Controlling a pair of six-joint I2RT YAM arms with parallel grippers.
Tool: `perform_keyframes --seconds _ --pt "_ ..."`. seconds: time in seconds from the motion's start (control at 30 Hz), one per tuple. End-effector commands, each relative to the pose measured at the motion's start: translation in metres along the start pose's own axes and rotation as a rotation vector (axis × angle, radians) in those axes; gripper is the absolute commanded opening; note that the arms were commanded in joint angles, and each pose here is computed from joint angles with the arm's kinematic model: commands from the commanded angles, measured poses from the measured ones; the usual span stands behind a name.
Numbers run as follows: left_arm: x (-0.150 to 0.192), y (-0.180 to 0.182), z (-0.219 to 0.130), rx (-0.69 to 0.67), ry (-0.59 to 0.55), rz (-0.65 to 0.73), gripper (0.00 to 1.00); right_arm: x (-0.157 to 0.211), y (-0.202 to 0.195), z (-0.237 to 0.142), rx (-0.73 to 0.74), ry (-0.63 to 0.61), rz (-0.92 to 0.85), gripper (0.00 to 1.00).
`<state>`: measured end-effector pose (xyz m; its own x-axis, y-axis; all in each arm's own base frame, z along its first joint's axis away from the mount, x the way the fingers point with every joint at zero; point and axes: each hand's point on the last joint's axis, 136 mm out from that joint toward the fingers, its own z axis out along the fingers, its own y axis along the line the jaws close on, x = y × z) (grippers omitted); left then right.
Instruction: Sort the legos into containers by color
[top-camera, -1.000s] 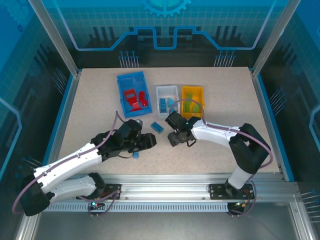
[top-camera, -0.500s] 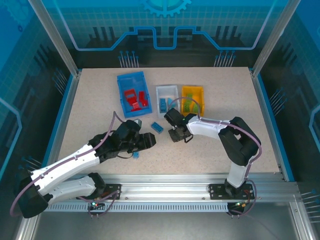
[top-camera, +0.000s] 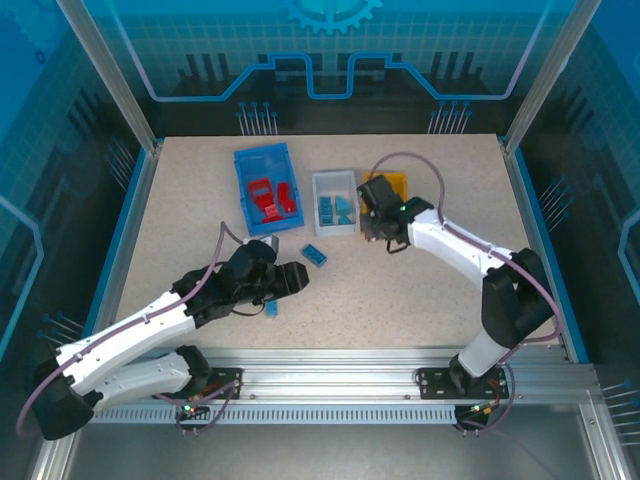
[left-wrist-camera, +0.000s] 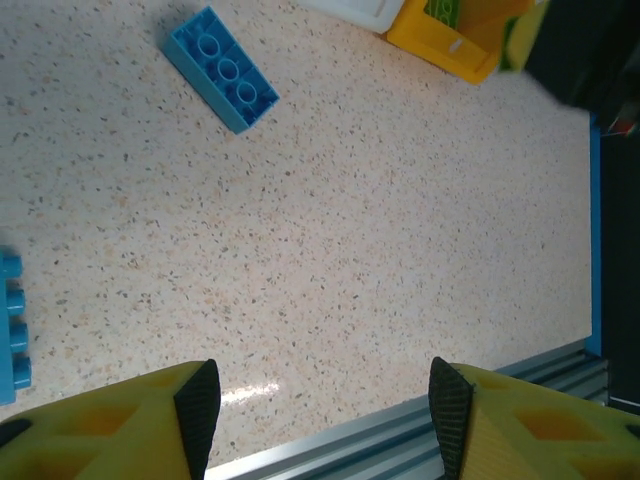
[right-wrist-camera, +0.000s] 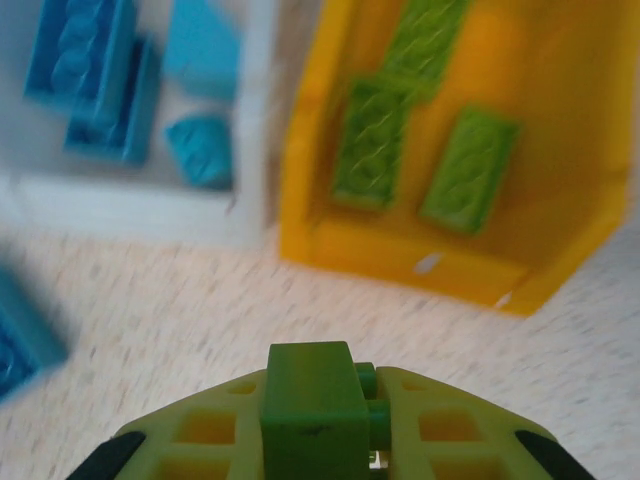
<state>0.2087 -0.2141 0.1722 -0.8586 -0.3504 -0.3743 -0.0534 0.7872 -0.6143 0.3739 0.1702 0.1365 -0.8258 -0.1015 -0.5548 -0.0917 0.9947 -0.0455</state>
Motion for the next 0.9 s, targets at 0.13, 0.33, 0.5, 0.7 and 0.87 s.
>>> perform_keyframes --seconds 0.13,0.33,0.5,0.7,0.87 --pt "-0.018 -0.020 -0.009 0.036 -0.068 0.024 0.61 -0.037 -0.045 0.041 0.203 0.074 0.135 0.18" --pt "-0.018 -0.020 -0.007 0.023 -0.066 0.035 0.61 -0.054 -0.053 0.076 0.253 0.120 0.172 0.19" --pt "-0.015 -0.011 -0.007 -0.009 -0.061 0.042 0.62 -0.053 -0.056 0.094 0.270 0.166 0.183 0.27" --pt "-0.012 0.008 -0.011 -0.087 -0.054 0.053 0.63 -0.068 -0.042 0.073 0.219 0.104 0.175 0.47" --pt "-0.007 0.024 -0.016 -0.152 -0.044 0.051 0.64 -0.089 -0.029 0.026 0.177 -0.004 0.155 0.51"
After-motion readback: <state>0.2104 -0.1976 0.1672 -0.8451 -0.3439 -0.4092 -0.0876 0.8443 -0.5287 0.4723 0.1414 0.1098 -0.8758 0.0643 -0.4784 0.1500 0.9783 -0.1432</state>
